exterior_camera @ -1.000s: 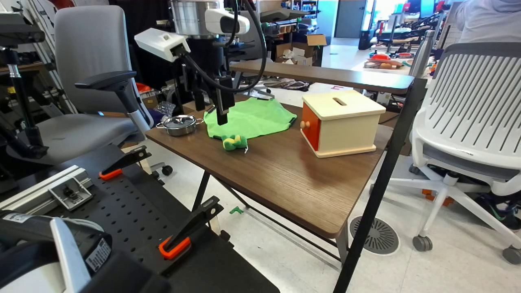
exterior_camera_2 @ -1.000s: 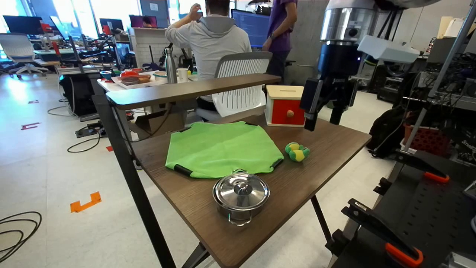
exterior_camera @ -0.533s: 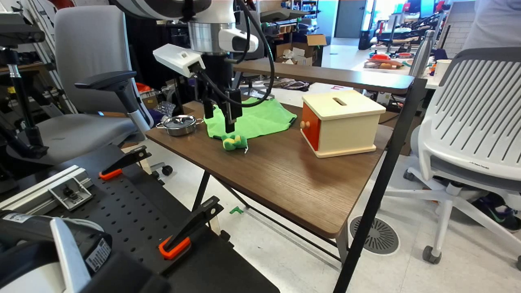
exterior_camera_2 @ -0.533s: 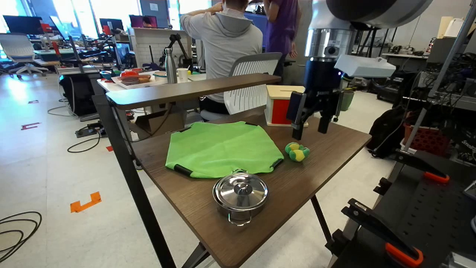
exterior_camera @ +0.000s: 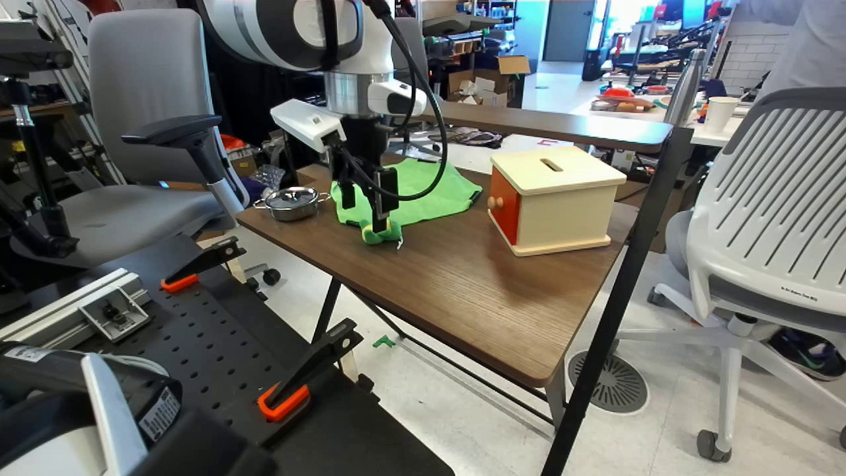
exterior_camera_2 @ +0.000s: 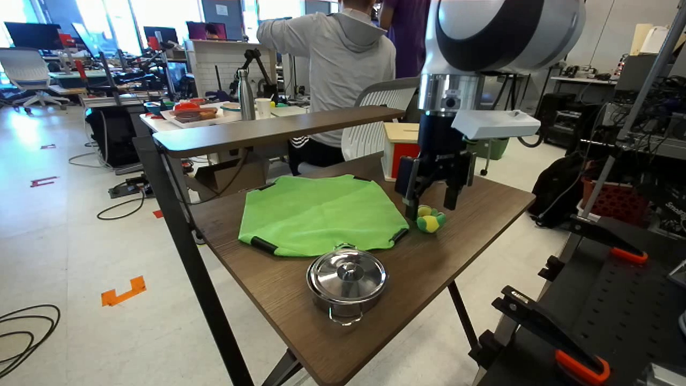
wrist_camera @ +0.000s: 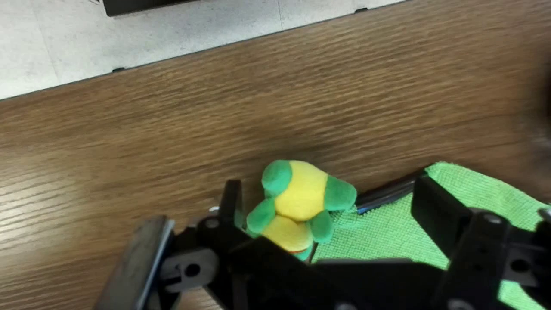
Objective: Move the green toy to the right
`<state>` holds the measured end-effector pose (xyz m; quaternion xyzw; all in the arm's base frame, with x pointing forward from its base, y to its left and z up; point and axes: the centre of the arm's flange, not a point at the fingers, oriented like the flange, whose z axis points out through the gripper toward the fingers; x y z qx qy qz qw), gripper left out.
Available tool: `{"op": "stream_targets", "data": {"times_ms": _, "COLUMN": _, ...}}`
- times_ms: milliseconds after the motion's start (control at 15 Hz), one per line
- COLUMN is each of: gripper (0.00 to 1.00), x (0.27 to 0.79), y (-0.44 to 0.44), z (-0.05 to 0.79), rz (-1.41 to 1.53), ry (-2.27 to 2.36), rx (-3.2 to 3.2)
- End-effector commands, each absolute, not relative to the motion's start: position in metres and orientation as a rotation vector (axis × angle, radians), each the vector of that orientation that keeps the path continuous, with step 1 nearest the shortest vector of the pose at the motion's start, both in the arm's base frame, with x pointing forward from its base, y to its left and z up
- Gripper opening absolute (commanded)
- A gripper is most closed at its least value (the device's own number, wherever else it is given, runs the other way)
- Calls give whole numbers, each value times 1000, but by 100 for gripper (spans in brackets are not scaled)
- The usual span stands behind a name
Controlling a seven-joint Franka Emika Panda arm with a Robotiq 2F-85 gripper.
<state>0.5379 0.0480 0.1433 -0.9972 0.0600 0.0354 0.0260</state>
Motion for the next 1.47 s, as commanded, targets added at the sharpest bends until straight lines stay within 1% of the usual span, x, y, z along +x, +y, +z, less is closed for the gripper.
{"op": "stream_targets", "data": {"times_ms": 0, "gripper": 74, "x": 551, "y": 53, "z": 136, "rz": 148, "ry": 186, "rx": -3094}}
{"op": "stream_targets", "data": {"times_ms": 133, "gripper": 71, "x": 554, "y": 52, "z": 134, "rz": 154, "ry": 191, "rx": -3090}}
{"op": "stream_targets", "data": {"times_ms": 267, "gripper": 56, "x": 556, "y": 52, "z": 133, "rz": 160, "ry": 196, "rx": -3092}}
{"op": "stream_targets", "data": {"times_ms": 333, "gripper": 47, "x": 558, "y": 51, "z": 133, "rz": 162, "ry": 199, "rx": -3093}}
{"op": "stream_targets", "data": {"times_ms": 467, "gripper": 33, "x": 560, "y": 50, "z": 134, "rz": 162, "ry": 205, "rx": -3093}}
{"op": "stream_targets", "data": {"times_ms": 667, "gripper": 10, "x": 561, "y": 47, "z": 138, "rz": 154, "ry": 209, "rx": -3087}}
{"op": "stream_targets", "data": {"times_ms": 733, "gripper": 4, "x": 562, "y": 46, "z": 140, "rz": 149, "ry": 213, "rx": -3086}}
{"op": "stream_targets", "data": {"times_ms": 800, "gripper": 1, "x": 562, "y": 45, "z": 141, "rz": 145, "ry": 215, "rx": -3085}}
{"op": "stream_targets", "data": {"times_ms": 867, "gripper": 0, "x": 563, "y": 44, "z": 142, "rz": 151, "ry": 217, "rx": -3082}}
{"op": "stream_targets", "data": {"times_ms": 1200, "gripper": 0, "x": 565, "y": 38, "z": 147, "rz": 174, "ry": 230, "rx": -3072}}
{"op": "stream_targets", "data": {"times_ms": 1400, "gripper": 0, "x": 557, "y": 34, "z": 161, "rz": 196, "ry": 216, "rx": -3054}}
